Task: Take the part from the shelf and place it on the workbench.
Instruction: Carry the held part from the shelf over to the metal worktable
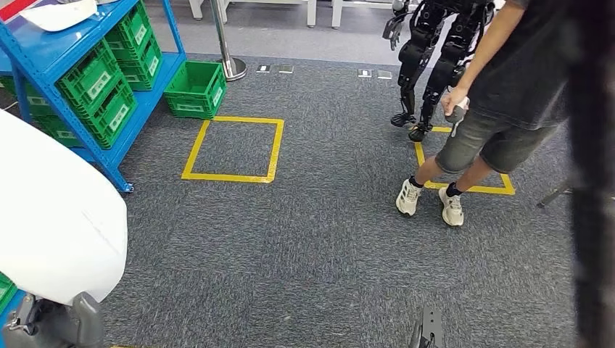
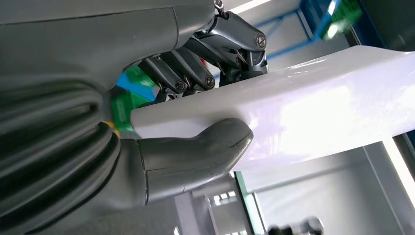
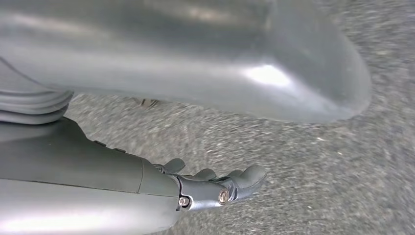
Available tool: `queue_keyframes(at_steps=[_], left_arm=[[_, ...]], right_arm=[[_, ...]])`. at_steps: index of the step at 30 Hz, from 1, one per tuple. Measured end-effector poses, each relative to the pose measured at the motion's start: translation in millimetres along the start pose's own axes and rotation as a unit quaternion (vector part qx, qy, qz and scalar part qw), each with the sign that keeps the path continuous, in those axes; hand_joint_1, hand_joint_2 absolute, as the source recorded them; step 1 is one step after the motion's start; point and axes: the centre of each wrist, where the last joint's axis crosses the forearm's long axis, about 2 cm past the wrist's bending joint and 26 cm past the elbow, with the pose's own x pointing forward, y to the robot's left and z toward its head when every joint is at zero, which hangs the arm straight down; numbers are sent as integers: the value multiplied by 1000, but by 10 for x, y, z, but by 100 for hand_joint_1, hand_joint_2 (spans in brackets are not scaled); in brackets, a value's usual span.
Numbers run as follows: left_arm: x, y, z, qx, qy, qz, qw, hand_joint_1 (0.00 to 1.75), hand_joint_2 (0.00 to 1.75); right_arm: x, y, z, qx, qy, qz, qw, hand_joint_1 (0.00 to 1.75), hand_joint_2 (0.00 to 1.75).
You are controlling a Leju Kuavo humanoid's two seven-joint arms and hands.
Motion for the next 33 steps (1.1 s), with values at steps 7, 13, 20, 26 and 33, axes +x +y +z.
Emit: queue_keyframes(at_steps=[7,13,20,26,33], left_arm=[[-44,-89,-496,39,-50,26,998,175,175],[-73,-101,-623,49,-56,32,997,175,175],[-83,-85,-666,65,-56,34,996,175,175],[-132,-118,-645,98,-35,33,994,175,175],[-160,-146,-512,92,-16,22,995,175,175]], right_arm=[[92,-16,-32,4,-50,-51,997,0,0],[122,-20,-44,-18,-51,-56,997,0,0],[137,-33,-48,-37,-47,-63,996,0,0],[108,-60,-35,-80,-39,-111,990,0,0],[86,-42,-28,-71,-41,-127,989,0,0]])
